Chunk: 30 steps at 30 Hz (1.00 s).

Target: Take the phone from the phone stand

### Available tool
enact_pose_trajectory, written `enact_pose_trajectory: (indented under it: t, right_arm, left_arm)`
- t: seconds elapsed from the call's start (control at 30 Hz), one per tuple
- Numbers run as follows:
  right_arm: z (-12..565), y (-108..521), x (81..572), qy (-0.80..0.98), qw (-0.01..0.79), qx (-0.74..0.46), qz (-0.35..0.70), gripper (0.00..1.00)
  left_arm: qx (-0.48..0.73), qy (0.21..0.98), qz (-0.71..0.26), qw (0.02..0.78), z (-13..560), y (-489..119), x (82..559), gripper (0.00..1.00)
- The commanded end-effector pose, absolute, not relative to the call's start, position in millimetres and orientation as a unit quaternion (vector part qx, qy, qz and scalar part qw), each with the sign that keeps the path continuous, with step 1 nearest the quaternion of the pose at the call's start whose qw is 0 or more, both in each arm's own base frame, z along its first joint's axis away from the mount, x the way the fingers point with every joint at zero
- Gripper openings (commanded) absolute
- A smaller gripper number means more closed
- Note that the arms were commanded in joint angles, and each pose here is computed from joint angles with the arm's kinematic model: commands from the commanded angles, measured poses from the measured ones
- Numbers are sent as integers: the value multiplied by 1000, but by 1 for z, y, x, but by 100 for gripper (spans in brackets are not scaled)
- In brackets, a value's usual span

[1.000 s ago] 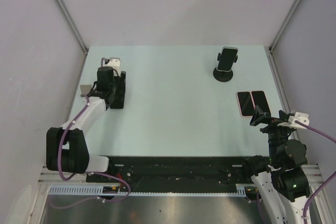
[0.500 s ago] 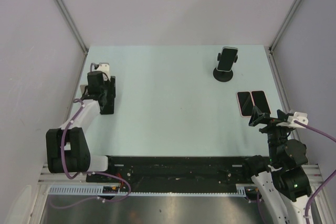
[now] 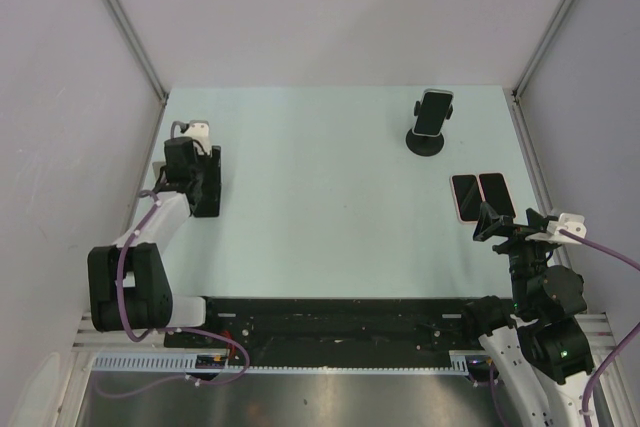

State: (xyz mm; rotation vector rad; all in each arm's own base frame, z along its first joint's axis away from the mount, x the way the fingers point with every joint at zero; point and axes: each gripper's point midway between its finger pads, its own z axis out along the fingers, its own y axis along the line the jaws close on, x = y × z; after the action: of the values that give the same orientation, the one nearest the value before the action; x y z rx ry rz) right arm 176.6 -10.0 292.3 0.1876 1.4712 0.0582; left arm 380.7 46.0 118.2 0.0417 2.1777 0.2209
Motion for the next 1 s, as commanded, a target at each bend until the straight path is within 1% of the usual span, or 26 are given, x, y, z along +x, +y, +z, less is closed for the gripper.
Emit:
enact_pose_trajectory:
  t: [0.0,0.13,0.27,0.33,0.43,0.47,0.53,0.73,0.83,0.87,0.9,0.93,0.97]
  right_arm:
    - [301,-9,175,658,748,83,32,100]
    - [301,-10,175,658,747,85,31,100]
    - [300,-9,175,659,747,84,32,100]
    - [300,-9,175,659,747,83,33,100]
    - [301,-9,175,659,747,83,32,100]
    - [300,-9,175,660,746,83,33,100]
    - [300,-8,175,660,746,81,33,100]
    - [299,-8,175,661,746,82,33,100]
    - [299,-8,175,661,745,81,34,100]
    - [299,-8,175,661,746,80,33,100]
    - [299,-8,175,661,746,80,34,100]
    - [299,-8,175,661,746,80,34,100]
    - [299,-8,175,661,745,79,33,100]
  left_arm:
    - [42,867,97,487,130,52,392,49]
    - [39,869,98,484,127,53,391,51]
    - [42,870,97,482,125,52,389,63]
    - [47,871,90,481,123,49,390,64]
    - [47,873,90,477,119,49,390,68]
    - [46,874,90,476,119,50,390,73]
    - [47,873,87,478,120,48,391,77]
    - [43,871,87,481,123,49,391,83]
    - [41,868,86,488,129,48,391,89]
    - [40,867,84,490,130,47,391,94]
    - [38,864,83,495,134,47,391,96]
    - [35,863,81,498,136,47,391,100]
    - [34,856,78,509,146,45,391,100]
